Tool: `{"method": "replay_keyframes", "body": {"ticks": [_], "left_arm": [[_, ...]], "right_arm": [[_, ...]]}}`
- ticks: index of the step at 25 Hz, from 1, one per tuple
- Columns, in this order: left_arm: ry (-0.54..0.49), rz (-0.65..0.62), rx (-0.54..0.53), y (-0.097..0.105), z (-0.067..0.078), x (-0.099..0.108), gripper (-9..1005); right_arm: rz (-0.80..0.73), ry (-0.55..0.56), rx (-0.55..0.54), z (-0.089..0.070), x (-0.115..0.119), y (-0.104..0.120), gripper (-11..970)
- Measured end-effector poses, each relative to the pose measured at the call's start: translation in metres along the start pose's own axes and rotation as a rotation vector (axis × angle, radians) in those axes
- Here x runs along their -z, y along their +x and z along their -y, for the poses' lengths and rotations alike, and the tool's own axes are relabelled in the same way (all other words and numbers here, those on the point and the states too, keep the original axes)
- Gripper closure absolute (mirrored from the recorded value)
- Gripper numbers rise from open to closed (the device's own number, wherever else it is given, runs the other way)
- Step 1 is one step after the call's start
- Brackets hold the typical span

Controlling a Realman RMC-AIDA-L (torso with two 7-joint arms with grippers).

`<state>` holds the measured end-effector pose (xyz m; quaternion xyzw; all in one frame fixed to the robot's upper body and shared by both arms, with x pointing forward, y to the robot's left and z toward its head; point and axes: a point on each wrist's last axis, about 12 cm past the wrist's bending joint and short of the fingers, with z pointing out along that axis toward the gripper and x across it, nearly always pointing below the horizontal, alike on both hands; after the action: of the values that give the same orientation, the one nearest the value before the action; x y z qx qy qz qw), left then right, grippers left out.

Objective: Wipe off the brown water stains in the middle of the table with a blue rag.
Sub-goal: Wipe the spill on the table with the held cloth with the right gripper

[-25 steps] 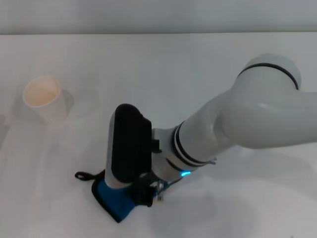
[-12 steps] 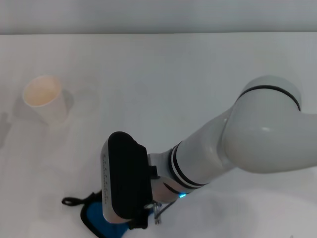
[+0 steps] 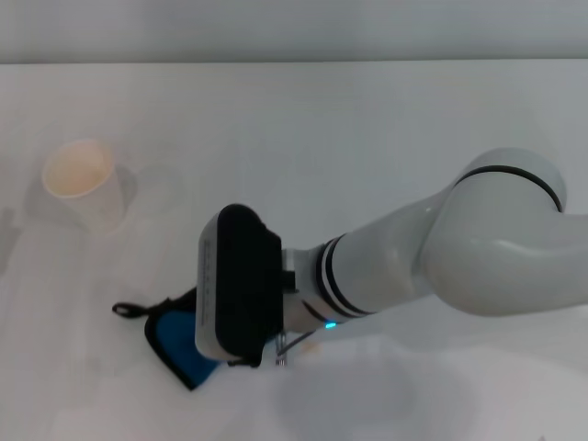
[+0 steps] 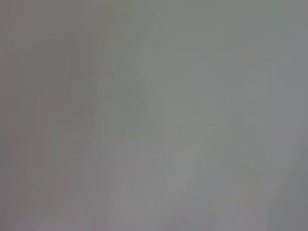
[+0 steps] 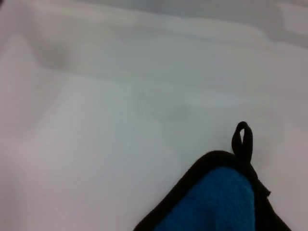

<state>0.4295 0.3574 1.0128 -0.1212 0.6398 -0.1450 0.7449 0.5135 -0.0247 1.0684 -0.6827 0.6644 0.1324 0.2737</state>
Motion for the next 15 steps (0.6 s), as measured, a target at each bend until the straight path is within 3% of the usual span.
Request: {"method": "replay_keyframes", "body": {"ticks": [15], "left_arm": [[0.008,0.002,0.004,0.001,0.003,-0.005,135]], "right_arm": [[0.031,0.169,-0.058,0.035,-0.003,0.021,864]]}}
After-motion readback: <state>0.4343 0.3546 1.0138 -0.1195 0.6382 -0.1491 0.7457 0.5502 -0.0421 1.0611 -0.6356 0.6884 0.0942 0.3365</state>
